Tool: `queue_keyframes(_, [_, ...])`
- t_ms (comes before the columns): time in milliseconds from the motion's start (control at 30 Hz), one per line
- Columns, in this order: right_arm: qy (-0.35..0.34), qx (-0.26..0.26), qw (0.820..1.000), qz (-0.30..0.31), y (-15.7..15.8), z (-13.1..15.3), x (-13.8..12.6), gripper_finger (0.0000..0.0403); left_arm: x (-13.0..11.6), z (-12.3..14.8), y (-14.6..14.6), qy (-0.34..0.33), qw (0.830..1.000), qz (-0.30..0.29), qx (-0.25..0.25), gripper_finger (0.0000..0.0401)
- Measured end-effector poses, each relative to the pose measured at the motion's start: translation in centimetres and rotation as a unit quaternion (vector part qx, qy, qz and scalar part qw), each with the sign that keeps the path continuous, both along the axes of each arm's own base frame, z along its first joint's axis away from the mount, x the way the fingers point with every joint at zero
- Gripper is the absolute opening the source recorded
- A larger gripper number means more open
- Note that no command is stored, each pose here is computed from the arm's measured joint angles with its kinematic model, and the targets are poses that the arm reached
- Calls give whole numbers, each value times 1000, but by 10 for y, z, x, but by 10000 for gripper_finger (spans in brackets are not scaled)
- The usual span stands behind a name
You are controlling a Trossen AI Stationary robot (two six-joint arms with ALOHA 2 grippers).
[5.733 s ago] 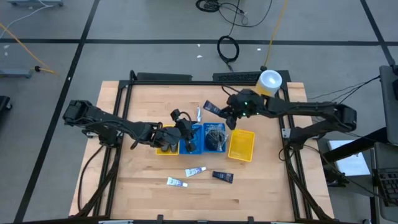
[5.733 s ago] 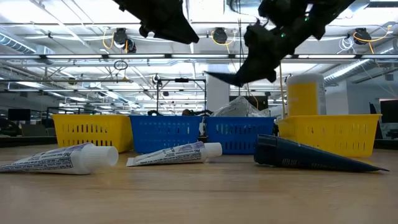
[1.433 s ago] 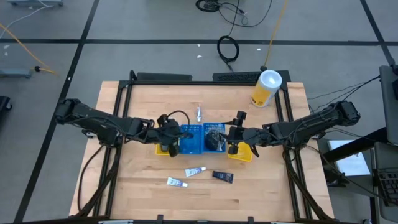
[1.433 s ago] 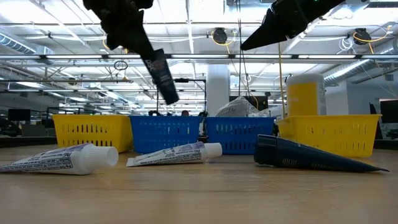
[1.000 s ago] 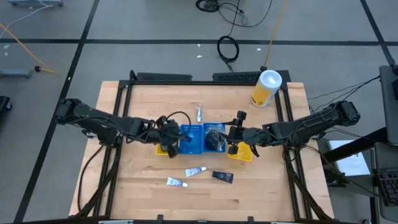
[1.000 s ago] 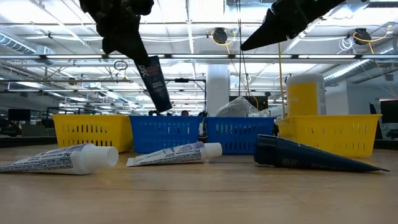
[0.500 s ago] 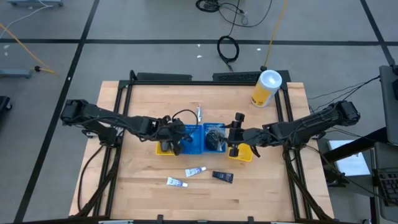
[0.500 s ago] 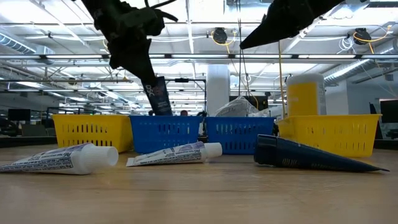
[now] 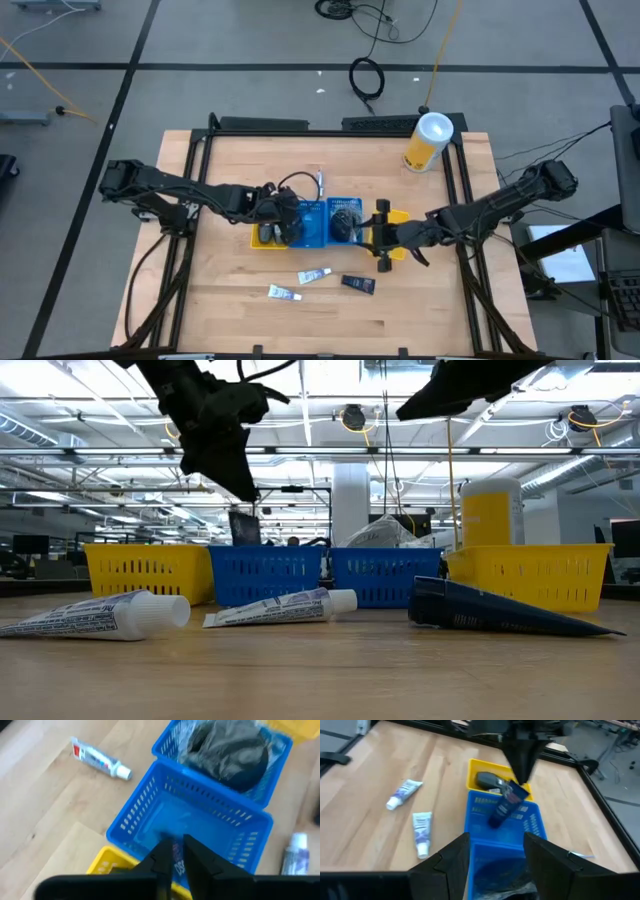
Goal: Pick & Place Travel size toiletries
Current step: Put the shave cream into the left blue bin
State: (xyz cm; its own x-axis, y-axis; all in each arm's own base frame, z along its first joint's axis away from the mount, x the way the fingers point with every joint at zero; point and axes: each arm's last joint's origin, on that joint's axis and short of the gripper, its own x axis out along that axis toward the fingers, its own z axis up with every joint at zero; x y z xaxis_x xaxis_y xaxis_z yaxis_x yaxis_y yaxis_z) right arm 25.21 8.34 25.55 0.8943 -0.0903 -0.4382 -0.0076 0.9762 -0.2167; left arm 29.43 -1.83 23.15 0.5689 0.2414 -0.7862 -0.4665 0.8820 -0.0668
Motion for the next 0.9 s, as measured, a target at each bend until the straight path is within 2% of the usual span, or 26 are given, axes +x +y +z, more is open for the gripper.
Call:
queue_keyframes(233, [8,14,999,43,18,-7,-5,176,5,-2,0,-12,1000,3,16,94])
queue_keyframes(433, [25,70,994,82,34,-32,-9,174,8,-1,0,-20,999,-13,24,126])
queue_keyframes(733, [39,90,989,110,65,-56,-12,173,10,1,-1,-39,999,-15,20,136])
queue_keyframes(900, [58,118,986,99,75,-69,-8,173,11,2,-4,-47,999,-18,17,136])
